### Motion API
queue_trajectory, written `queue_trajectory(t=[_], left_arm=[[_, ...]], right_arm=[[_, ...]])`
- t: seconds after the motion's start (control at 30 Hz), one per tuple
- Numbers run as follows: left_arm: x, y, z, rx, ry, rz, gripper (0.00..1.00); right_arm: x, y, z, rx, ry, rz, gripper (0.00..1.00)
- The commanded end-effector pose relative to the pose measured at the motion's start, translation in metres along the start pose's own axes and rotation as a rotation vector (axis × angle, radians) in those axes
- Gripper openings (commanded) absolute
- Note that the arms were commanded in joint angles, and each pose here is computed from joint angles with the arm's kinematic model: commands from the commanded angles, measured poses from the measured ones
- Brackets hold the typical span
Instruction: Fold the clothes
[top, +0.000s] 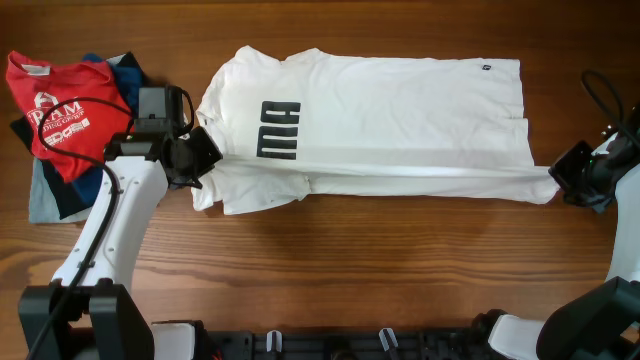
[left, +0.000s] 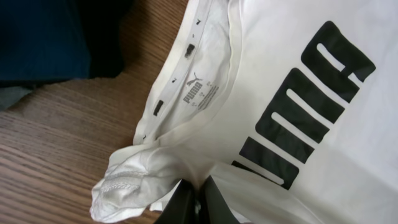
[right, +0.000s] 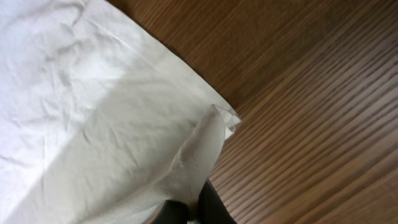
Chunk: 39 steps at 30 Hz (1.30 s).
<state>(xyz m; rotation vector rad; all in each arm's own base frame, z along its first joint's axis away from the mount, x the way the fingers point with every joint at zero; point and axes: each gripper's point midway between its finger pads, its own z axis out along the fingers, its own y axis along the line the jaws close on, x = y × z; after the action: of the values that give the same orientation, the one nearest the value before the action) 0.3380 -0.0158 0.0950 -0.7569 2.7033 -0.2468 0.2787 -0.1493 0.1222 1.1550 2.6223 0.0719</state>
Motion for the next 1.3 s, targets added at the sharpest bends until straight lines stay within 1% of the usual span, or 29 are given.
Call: queue_trajectory(t=[0.0,0.23,0.43,0.57,0.9,0.97,1.03,1.27], left_arm=[[-0.002,0.005,0.007,-0.031,-0.004,-0.011,0.04],[-0.002,0.006,0.014,-0.037,0.006,-0.012,0.04],[-0.003,0.006,0.025,-0.043,0.014,-0.012,0.04],[-0.003,0.007,0.035,-0.051,0.027,-0.013,0.04],[-0.004,0.008,0.052,-0.057,0.036,-0.018,0.04],[-0.006,0.007,0.052,-0.053,0.029,-0.017,0.05],[-0.006,0.007,0.052,-0.053,0.029,-0.017,0.08],[-0.007,0.006,0.052,-0.052,0.026,-0.017,0.07]], right_arm=[[0.001,-0.001,0.012,0.013,0.026,-0.015,0.04],[0.004,-0.002,0.036,0.021,0.091,-0.008,0.04],[0.003,-0.002,0.051,0.023,0.114,-0.007,0.04],[0.003,0.007,0.061,-0.008,0.126,-0.022,0.04],[-0.002,0.046,0.077,-0.051,0.078,-0.153,0.05],[-0.004,0.047,0.078,-0.042,0.069,-0.154,0.05],[-0.005,0.047,0.078,-0.034,0.063,-0.153,0.05],[-0.008,0.036,0.080,0.028,0.050,-0.154,0.06]])
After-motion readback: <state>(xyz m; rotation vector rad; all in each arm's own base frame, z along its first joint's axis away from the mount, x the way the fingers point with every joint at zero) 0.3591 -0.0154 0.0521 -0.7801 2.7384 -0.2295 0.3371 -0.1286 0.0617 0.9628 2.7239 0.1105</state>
